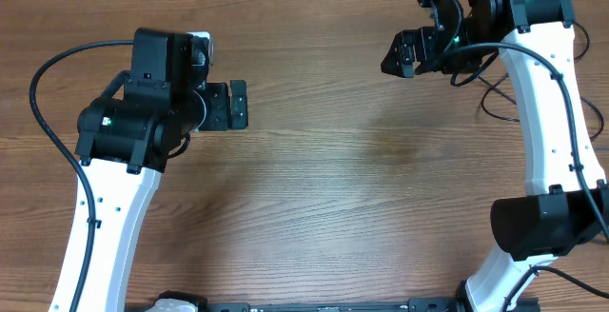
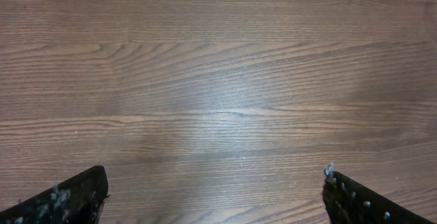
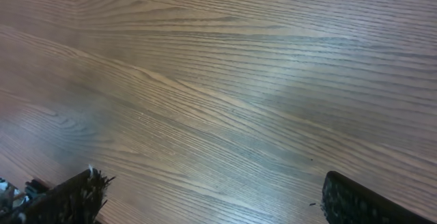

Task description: Untangle cables

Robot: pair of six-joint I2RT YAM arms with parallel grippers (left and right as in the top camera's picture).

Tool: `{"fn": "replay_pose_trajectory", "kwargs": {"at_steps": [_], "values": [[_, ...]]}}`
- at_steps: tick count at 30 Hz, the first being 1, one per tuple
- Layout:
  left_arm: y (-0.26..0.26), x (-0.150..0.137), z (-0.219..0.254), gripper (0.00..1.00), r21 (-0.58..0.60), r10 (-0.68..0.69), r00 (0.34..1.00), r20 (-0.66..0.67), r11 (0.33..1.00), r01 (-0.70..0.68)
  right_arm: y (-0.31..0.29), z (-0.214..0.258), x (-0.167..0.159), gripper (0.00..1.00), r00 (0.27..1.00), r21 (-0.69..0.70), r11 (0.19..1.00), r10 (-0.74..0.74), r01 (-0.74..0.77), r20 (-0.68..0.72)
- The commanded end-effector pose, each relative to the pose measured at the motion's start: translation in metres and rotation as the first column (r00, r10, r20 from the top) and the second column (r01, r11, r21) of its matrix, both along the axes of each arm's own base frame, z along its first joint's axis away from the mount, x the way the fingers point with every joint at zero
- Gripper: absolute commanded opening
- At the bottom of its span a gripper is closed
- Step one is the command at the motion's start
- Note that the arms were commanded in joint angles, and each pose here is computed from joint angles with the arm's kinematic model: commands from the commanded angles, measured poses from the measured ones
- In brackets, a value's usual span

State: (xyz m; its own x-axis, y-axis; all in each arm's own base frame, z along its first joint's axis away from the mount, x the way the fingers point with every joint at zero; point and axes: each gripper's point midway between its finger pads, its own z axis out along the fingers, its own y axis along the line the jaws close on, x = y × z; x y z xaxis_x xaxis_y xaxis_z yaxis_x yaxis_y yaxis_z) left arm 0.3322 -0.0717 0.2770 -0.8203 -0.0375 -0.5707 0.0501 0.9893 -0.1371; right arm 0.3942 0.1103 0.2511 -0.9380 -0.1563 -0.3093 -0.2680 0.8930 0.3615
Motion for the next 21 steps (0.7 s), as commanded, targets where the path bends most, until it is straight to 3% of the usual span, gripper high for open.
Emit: {"fn": "replay_pose_trajectory", "kwargs": {"at_steps": [1, 17, 21], "values": [[0.002, 0.003, 0.002, 1.00, 0.016, -0.011, 1.000, 0.012, 1.000, 0.011, -0.001, 0.014, -0.003, 1.00, 0.999, 0.000, 1.000, 0.006, -0.006, 0.047], [0.002, 0.003, 0.003, 1.00, 0.017, -0.010, 1.000, 0.012, 1.000, 0.010, -0.001, 0.014, -0.003, 1.00, 0.999, 0.001, 1.000, 0.006, -0.006, 0.047], [0.004, -0.009, 0.003, 1.00, 0.018, -0.010, 1.000, -0.012, 1.000, 0.010, -0.001, 0.014, -0.003, 1.00, 0.999, 0.000, 1.000, 0.006, -0.006, 0.047]]}}
